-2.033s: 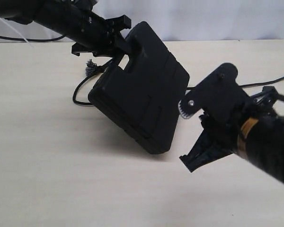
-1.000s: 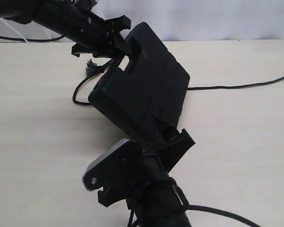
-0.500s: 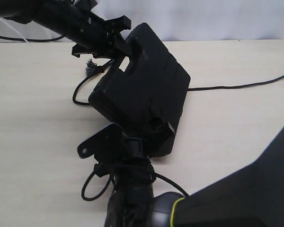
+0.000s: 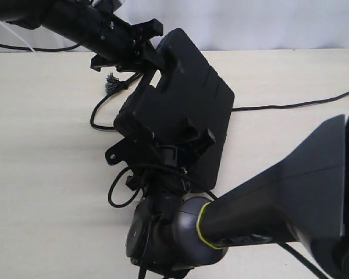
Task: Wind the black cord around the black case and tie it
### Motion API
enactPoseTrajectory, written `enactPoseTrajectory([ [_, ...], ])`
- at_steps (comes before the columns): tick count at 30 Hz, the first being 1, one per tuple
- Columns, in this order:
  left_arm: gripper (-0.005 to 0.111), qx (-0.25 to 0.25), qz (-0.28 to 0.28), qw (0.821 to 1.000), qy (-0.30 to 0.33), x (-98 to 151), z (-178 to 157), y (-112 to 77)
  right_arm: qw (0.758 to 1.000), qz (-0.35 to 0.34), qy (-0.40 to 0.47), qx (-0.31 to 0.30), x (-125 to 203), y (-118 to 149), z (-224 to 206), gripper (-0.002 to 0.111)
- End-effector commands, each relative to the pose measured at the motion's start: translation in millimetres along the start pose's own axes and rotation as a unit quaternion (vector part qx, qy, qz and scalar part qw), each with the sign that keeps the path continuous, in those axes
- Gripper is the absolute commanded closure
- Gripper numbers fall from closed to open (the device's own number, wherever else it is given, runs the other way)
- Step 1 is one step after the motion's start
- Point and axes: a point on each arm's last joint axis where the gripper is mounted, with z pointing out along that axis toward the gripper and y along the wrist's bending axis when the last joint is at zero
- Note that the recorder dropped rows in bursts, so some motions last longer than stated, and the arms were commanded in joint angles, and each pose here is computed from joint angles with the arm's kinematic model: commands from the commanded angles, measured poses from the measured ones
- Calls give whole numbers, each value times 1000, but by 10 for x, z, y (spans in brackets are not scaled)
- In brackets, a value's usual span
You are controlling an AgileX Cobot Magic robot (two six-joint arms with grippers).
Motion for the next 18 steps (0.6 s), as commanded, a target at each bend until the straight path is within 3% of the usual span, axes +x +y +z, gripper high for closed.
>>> enactPoseTrajectory([
  [1, 107, 15, 32, 999, -2, -27, -91, -113, 1000, -7, -2, 17, -30, -41, 9, 84],
  [2, 107, 15, 44, 999, 0, -23, -91, -113, 1000, -10, -3, 15, -33, -33, -4, 100],
  [7, 106, 10, 63, 998, 5, -15, -93, -105, 1000, -21, -12, 15, -34, -3, -75, 103],
  [9, 93, 11, 81, 997, 7, -13, -94, -109, 999, -34, -11, 13, 31, -7, -118, 104],
  [10, 74, 11, 96, 995, 7, -13, -94, -109, 999, -37, -8, 13, 75, -32, -129, 104],
  [11, 63, 14, 100, 995, 4, -39, -113, -137, 1000, -25, -8, 12, 75, -67, -144, 104],
  [14, 54, 33, 164, 986, 2, -272, -437, -386, 1000, 9, -9, 12, 68, -239, -220, 104],
  [16, 54, -59, 237, 970, 4, -424, -788, -289, 999, 36, -10, 12, 81, -427, -302, 104],
  [18, 54, -221, 278, 934, 27, -455, -874, 62, 996, 78, -7, 33, -1, -678, -239, 104],
])
